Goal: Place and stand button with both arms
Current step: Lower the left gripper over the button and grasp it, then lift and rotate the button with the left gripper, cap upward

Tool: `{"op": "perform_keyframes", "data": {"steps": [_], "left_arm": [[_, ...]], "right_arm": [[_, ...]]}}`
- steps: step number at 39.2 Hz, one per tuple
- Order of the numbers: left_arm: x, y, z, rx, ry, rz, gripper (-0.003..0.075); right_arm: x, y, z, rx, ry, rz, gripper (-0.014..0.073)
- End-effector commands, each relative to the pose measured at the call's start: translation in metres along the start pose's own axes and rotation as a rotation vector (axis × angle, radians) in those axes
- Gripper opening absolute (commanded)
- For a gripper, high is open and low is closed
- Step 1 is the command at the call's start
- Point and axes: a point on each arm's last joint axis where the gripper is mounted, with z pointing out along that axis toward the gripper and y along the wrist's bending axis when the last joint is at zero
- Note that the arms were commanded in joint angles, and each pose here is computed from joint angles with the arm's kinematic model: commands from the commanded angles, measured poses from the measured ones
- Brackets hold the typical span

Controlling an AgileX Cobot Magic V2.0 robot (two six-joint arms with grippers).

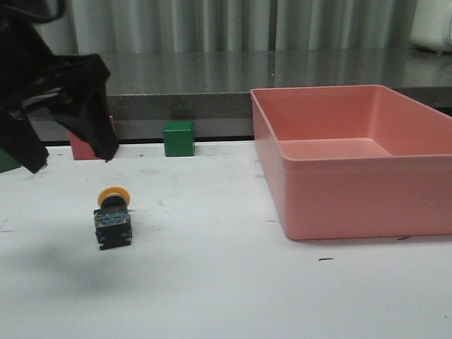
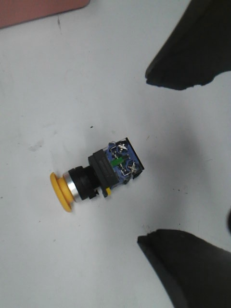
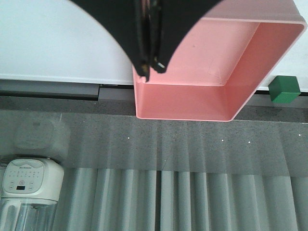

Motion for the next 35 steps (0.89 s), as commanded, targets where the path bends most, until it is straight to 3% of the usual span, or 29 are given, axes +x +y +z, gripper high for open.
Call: {"op": "perform_keyframes", "data": {"steps": [1, 17, 27, 31, 35], "left_arm": [[-0.02, -0.009, 0.004, 0.023, 0.034, -0.06, 0.0564], [-0.061, -0.004, 0.072, -0.068, 0.297, -0.11, 0.0564], [-0.067, -0.002, 0.091, -0.079, 0.33, -0.126, 0.0562], [-0.067, -0.002, 0.091, -0.078, 0.325, -0.126, 0.0513], [-0.067, -0.002, 0.09, -0.079, 0.335, -0.126, 0.0401]], "right_arm": [[-0.016, 0.001, -0.001, -0.001, -0.1, -0.025, -0.0062], [-0.016, 0.001, -0.001, -0.001, -0.1, -0.025, -0.0062], [-0.016, 0.001, -0.001, -0.001, -0.1, -0.025, -0.0062], [-0.016, 0.001, -0.001, -0.001, -0.1, -0.025, -0.0062], [-0.016, 0.001, -0.001, -0.001, -0.1, -0.025, -0.0062]]}}
